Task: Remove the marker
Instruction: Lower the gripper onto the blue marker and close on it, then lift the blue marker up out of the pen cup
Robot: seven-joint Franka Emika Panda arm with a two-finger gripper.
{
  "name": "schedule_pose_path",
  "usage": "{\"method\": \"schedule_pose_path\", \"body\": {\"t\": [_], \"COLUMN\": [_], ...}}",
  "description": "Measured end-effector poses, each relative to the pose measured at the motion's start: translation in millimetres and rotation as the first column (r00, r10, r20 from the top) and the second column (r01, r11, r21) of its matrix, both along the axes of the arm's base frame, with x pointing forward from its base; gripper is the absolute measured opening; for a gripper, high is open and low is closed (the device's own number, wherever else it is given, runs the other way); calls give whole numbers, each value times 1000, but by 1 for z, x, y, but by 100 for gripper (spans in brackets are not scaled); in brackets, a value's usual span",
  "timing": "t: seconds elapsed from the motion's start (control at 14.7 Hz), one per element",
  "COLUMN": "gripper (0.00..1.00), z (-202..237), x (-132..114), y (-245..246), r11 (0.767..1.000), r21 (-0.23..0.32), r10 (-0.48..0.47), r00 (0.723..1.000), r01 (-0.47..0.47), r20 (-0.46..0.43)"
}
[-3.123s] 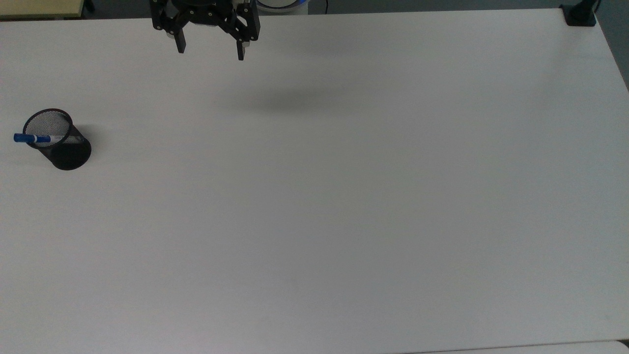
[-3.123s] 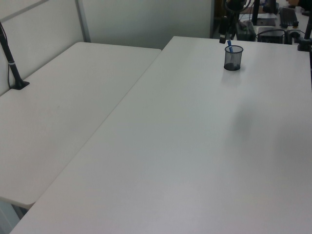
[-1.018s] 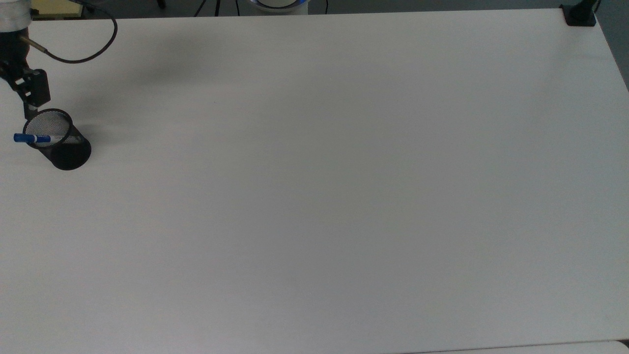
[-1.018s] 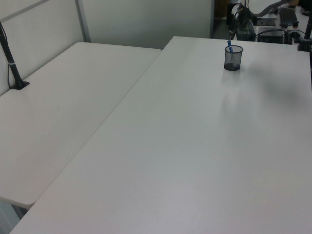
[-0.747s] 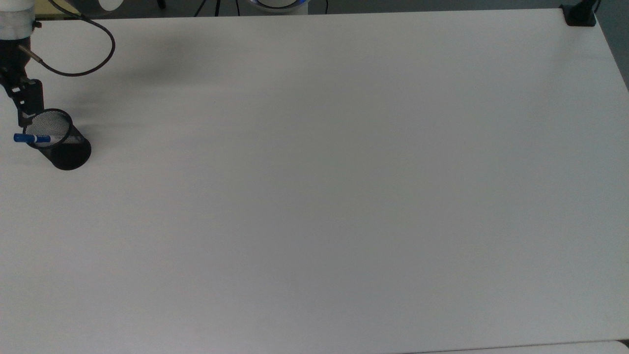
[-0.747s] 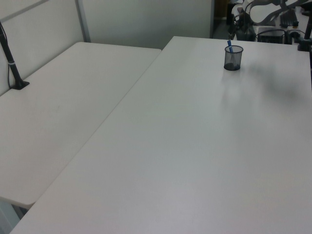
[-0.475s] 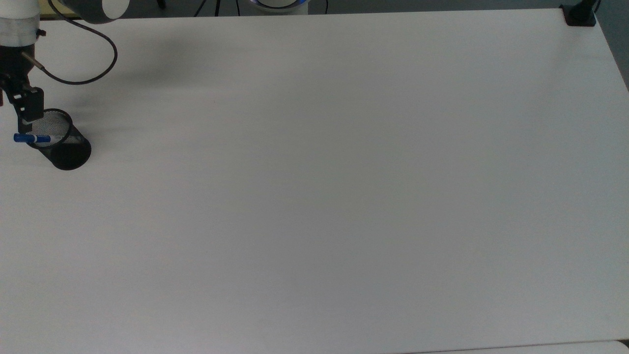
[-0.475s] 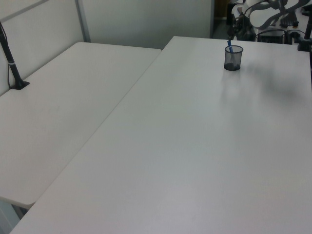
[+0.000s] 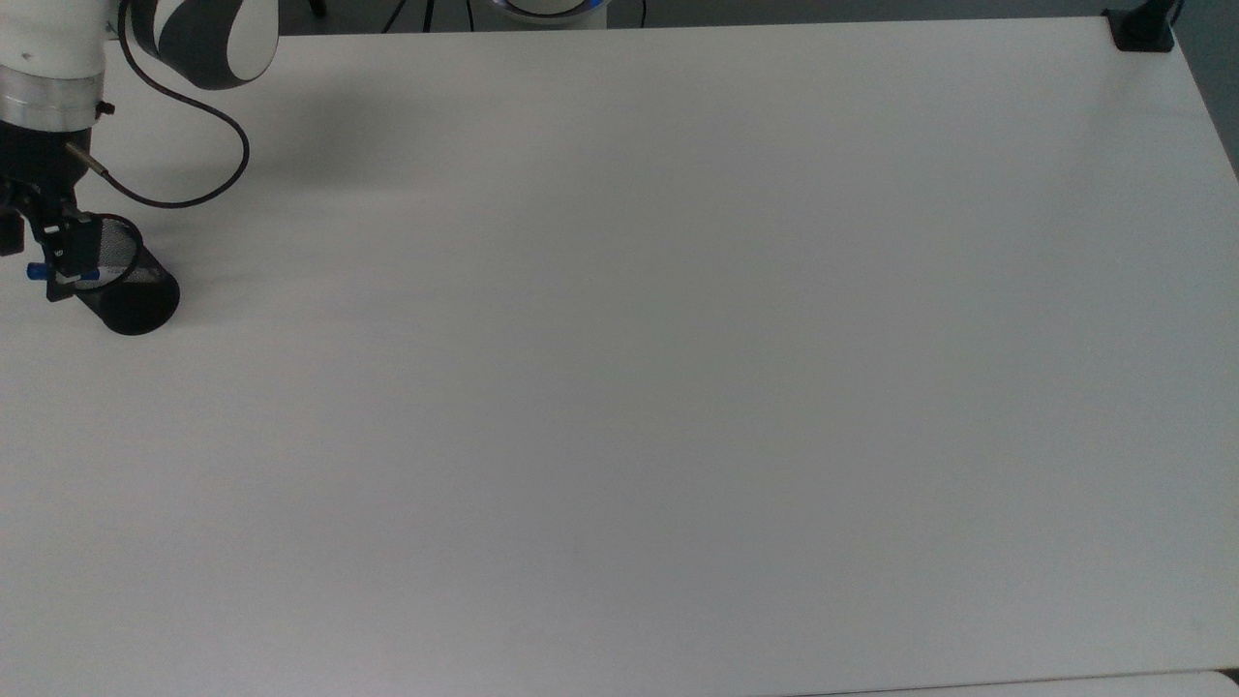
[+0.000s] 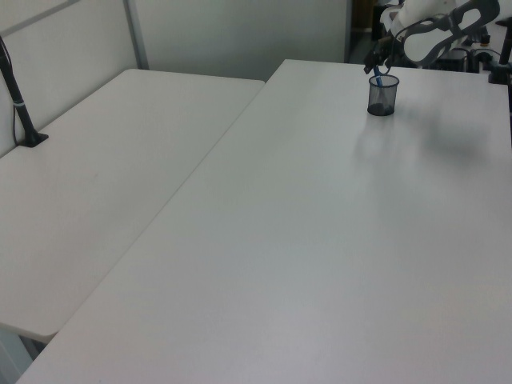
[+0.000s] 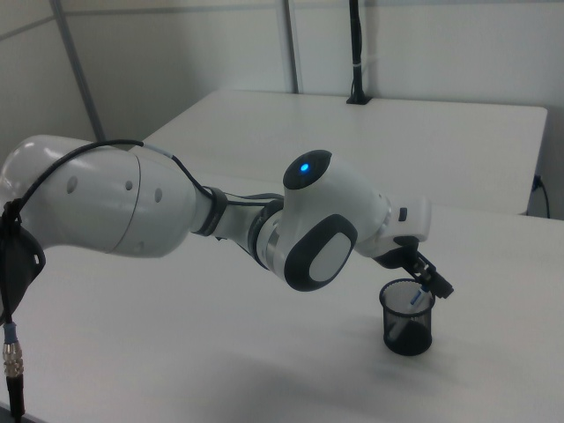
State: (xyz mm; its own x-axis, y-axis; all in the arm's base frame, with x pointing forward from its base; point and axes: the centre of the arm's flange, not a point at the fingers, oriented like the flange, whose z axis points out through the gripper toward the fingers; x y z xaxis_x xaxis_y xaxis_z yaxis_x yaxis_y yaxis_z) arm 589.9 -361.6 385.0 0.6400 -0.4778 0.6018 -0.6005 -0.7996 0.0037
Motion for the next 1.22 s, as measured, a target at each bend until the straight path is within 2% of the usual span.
{"method": "schedule_pose_path", "body": {"t": [0.14,0.2,0.27,0.41,0.68,0.81,0.95,1.09,1.22], "gripper": [71,61,43,18,18,18,18,18,18], "z": [-1,-2,-2,-2,10,40,99,161,189], "x": [4,4,4,4,7,7,4,-4,-10], "y": [6,7,7,6,5,5,18,40,58], "r11": [1000,1000,1000,999,1000,999,999,999,999], "r21": [10,14,19,23,14,1,-22,-15,4], "r10": [-3,-8,-17,-24,-27,-40,-39,-38,-32], "r00": [1000,1000,1000,1000,999,996,985,971,974], "r01": [3,8,16,24,26,40,43,43,32], "r20": [5,7,10,15,36,85,169,236,223]}}
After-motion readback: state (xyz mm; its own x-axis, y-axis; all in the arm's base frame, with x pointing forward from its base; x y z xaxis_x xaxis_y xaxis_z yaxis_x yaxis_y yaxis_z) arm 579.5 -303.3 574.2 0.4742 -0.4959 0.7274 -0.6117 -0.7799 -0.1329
